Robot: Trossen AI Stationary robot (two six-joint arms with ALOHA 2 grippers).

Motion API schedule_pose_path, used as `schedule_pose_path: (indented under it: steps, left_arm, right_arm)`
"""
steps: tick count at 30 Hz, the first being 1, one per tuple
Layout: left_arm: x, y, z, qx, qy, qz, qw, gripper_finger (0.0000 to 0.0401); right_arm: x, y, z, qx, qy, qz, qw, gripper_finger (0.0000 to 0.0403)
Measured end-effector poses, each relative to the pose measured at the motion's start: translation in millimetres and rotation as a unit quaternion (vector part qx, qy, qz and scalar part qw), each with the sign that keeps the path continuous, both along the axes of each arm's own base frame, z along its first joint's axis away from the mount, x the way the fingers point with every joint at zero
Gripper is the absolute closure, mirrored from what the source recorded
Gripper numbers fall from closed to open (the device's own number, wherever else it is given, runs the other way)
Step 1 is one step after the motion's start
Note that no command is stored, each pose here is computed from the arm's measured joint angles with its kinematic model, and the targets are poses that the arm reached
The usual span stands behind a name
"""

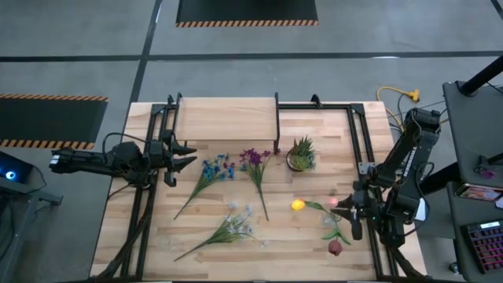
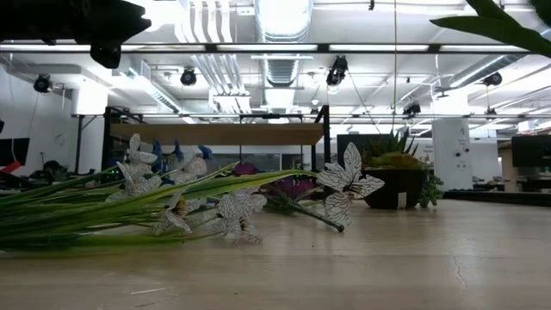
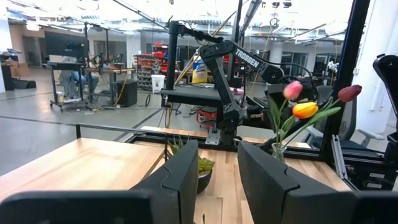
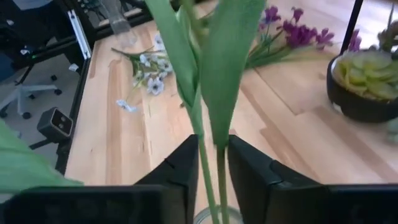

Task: Pick and place flowers into a vace then onto a shelf
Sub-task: Put the pink tulip into the right transparent vase, then put the blue flowers into the left transparent vase

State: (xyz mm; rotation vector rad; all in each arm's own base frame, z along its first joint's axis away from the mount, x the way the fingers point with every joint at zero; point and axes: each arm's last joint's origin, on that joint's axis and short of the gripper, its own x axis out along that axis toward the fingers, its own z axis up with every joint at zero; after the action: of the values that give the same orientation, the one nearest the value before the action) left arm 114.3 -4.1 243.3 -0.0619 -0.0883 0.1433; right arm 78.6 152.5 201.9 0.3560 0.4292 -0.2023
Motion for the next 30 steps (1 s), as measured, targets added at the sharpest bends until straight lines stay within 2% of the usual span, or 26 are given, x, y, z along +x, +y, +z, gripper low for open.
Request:
schedule_pose_path:
  steps: [7, 12, 17, 21, 25, 30]
  left_arm:
    - [0, 0, 0, 0.000, 0.000, 0.000, 1.000, 0.0304]
    - [0, 0, 0, 0.000, 0.000, 0.000, 1.000, 0.0304]
    - [0, 0, 0, 0.000, 0.000, 0.000, 1.000, 0.0304]
    - [0, 0, 0, 0.000, 0.000, 0.000, 1.000, 0.0304]
    - [0, 0, 0, 0.000, 0.000, 0.000, 1.000, 0.0304]
    - [0, 0, 0, 0.000, 0.000, 0.000, 1.000, 0.0304]
  right_arm:
    - [0, 5, 12, 0.008, 0.035, 0.033, 0.999, 0.0266]
    - [0, 8, 32, 0.011, 0.057, 0.075, 0.995, 0.0249]
    - [-5, 1, 53, -0.004, 0.073, 0.104, 0.992, 0.0253]
    - [-9, -6, 64, -0.036, 0.081, 0.130, 0.987, 0.0262]
    - [-13, -11, 80, -0.086, 0.066, 0.185, 0.977, 0.0273]
    - [-17, -25, 106, -0.104, 0.028, 0.223, 0.969, 0.0286]
